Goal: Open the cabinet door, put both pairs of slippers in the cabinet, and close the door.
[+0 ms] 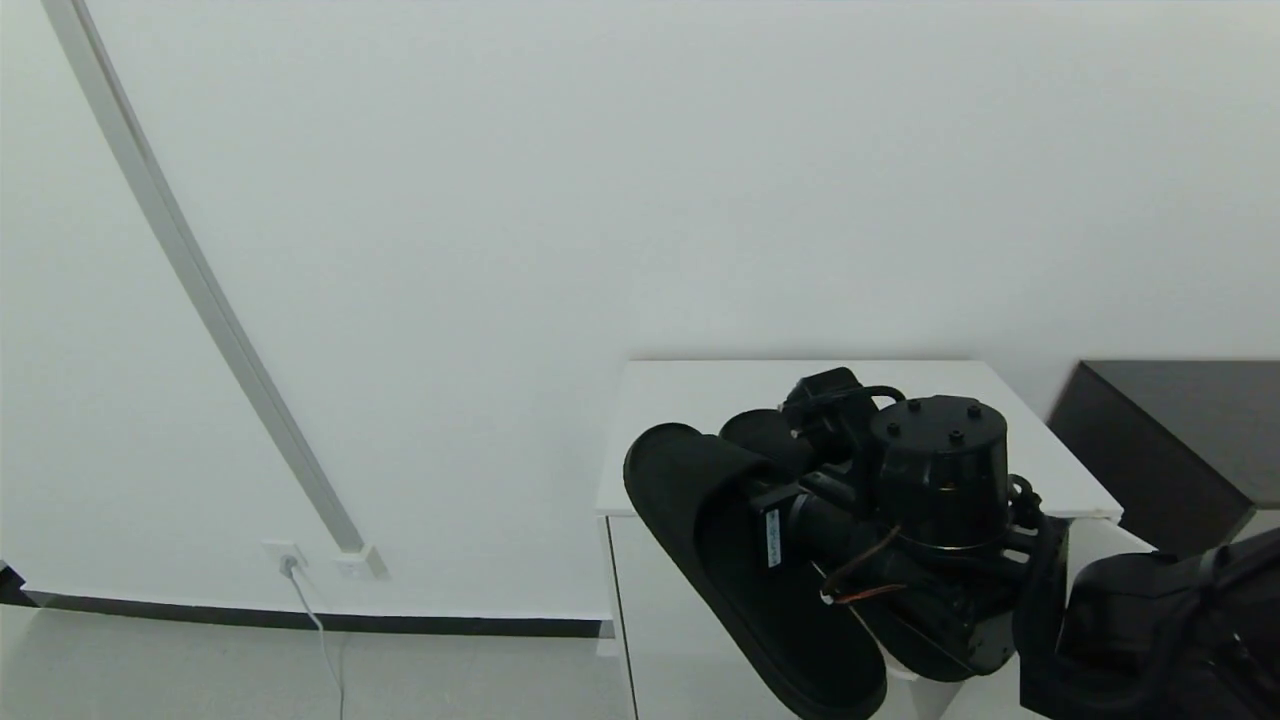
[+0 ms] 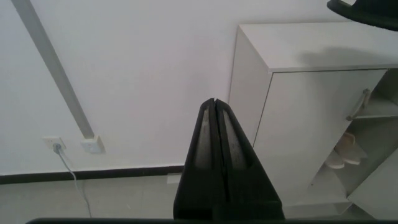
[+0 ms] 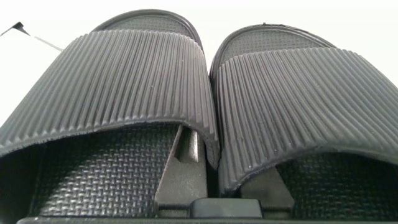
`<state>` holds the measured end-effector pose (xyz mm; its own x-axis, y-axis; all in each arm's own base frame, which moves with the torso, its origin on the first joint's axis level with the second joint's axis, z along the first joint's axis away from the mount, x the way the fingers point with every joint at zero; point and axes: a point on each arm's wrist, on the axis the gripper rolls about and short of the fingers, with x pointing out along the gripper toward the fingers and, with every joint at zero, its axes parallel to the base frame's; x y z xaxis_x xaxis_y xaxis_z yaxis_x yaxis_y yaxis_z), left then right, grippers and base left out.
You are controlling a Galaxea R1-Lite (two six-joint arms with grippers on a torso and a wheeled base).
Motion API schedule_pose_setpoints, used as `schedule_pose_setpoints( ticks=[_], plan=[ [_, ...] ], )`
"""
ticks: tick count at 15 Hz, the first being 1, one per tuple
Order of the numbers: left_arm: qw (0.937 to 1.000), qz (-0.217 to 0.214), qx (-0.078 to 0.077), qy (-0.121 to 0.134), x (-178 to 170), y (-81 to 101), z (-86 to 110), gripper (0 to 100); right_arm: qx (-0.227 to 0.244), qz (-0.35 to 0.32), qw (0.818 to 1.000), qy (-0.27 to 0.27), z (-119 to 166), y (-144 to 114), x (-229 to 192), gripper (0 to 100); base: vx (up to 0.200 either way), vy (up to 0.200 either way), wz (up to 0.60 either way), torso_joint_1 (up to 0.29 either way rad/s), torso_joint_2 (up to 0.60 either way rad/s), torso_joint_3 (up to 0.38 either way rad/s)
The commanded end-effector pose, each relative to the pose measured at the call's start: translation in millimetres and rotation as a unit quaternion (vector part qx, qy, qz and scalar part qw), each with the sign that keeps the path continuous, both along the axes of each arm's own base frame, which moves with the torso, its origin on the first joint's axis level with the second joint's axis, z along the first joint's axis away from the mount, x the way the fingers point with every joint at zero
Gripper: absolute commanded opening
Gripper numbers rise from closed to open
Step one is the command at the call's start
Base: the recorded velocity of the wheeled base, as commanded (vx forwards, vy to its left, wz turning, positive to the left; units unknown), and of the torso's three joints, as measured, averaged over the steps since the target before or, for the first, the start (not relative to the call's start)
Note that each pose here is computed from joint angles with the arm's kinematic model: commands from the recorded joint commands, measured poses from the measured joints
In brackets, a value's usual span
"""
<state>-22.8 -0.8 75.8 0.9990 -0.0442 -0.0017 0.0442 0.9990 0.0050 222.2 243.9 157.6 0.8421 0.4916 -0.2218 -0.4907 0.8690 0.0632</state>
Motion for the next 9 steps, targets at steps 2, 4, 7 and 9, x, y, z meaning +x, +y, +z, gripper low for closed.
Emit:
schedule_pose_setpoints(
  ticks=[2,4,7,9],
  plan=[
    [1.0000,0.000,0.000,0.000,0.0,0.0,0.0,0,-0.004,0.002,1.000,0.004,-3.1,0.1,-0.6,0,-0.100,0.000,0.00,0.004,0.00,0.001],
    [1.0000,0.000,0.000,0.000,0.0,0.0,0.0,0,-0.004,0.002,1.000,0.005,-3.6,0.3,-0.5,0,0.000,0.000,0.00,0.000,0.00,0.000],
    [1.0000,0.000,0.000,0.000,0.0,0.0,0.0,0,-0.007,0.001,1.000,0.008,-6.6,0.2,0.1,0,0.000,0.000,0.00,0.000,0.00,0.000],
    [1.0000,0.000,0.000,0.000,0.0,0.0,0.0,0,-0.008,0.001,1.000,0.008,-7.1,0.4,0.3,0,0.000,0.000,0.00,0.000,0.00,0.000]
  ],
)
